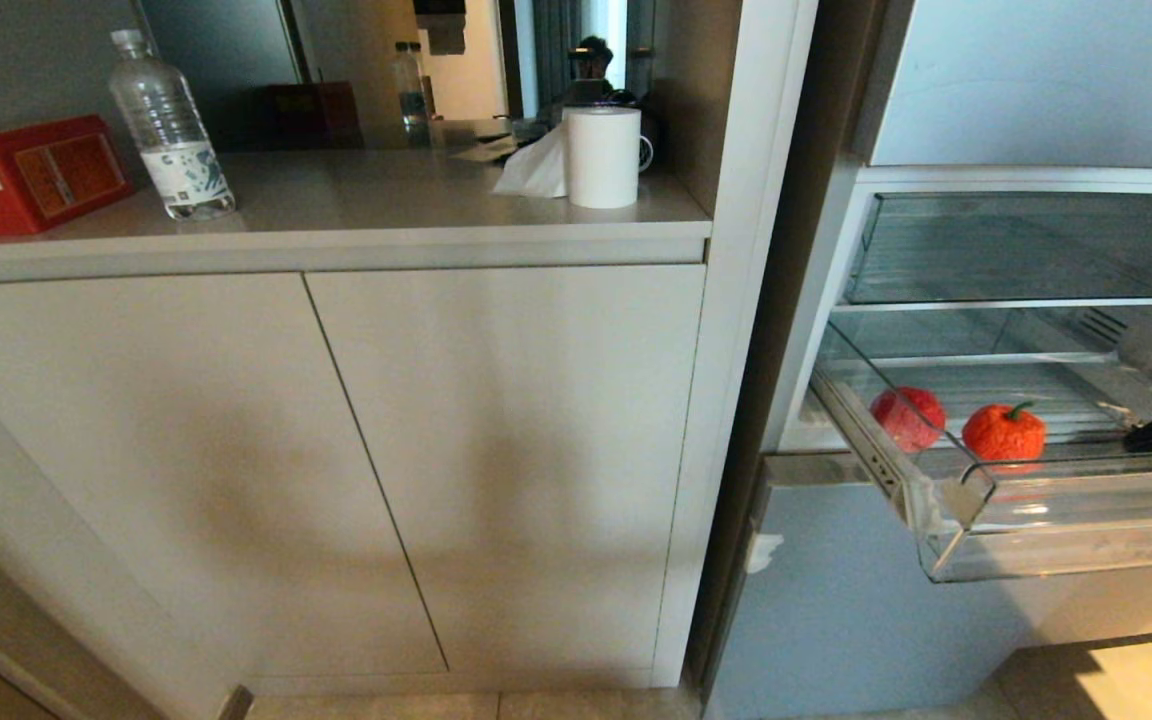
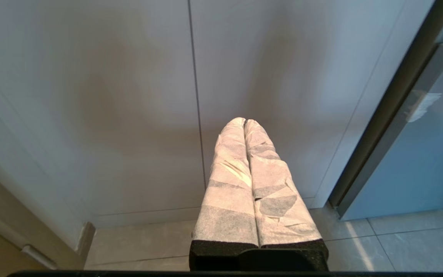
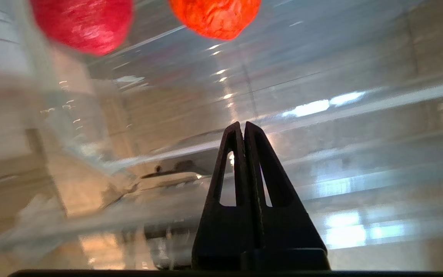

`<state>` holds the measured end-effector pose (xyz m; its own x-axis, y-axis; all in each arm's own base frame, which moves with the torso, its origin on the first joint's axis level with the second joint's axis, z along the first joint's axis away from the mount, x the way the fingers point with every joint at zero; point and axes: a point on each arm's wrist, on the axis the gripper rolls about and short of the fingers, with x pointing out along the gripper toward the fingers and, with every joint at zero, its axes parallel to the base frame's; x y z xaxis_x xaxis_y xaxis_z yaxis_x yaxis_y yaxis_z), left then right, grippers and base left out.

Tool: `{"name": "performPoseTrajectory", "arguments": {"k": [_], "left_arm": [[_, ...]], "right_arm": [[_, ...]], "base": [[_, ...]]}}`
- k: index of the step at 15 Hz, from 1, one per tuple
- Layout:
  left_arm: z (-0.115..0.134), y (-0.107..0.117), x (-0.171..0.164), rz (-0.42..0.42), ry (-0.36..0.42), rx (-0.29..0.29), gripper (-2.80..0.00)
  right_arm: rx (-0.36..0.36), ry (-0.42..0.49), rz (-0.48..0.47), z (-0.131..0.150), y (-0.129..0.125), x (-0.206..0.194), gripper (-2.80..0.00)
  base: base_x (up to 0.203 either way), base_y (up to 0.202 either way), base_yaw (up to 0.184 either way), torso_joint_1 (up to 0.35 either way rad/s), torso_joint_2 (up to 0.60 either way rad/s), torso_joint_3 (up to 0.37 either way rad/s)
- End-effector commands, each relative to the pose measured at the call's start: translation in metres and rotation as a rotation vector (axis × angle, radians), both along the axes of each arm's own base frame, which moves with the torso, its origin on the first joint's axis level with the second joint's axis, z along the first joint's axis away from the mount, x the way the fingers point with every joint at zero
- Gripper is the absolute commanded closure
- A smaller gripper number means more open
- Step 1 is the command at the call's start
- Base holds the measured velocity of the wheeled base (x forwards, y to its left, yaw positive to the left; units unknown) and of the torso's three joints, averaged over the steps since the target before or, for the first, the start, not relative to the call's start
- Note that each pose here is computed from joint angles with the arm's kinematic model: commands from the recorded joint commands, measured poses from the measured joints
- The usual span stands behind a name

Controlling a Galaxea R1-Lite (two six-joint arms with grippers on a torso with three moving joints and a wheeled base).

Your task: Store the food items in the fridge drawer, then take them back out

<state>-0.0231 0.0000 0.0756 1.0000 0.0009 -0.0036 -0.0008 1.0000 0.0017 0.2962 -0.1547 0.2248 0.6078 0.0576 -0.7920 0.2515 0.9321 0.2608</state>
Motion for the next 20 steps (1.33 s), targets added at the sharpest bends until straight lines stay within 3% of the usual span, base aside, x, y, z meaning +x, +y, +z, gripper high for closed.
{"name": "performPoseTrajectory", "arguments": {"k": [1, 4, 10, 11, 20], "left_arm": [[0.000, 0.000, 0.000, 0.001, -0.001, 0.000, 0.00], [0.000, 0.000, 0.000, 0.001, -0.001, 0.000, 0.00], [0.000, 0.000, 0.000, 0.001, -0.001, 0.000, 0.00], [0.000, 0.000, 0.000, 0.001, -0.001, 0.000, 0.00], [0.000, 0.000, 0.000, 0.001, 0.000, 0.000, 0.00]], "right_arm": [[0.006, -0.007, -0.007, 0.008, 0.003, -0.015, 0.00], [0.000, -0.026, 0.007, 0.010, 0.002, -0.004, 0.00], [-0.015, -0.050, 0.063, -0.003, 0.001, 0.055, 0.00], [-0.018, -0.057, 0.069, -0.003, 0.002, 0.060, -2.80], [-0.104, -0.125, 0.120, -0.022, 0.011, 0.107, -2.80]], "base": [[0.000, 0.000, 0.000, 0.000, 0.00, 0.000], [0.000, 0.000, 0.000, 0.000, 0.00, 0.000], [0.000, 0.000, 0.000, 0.000, 0.00, 0.000], [0.000, 0.000, 0.000, 0.000, 0.00, 0.000], [0.000, 0.000, 0.000, 0.000, 0.00, 0.000]]}}
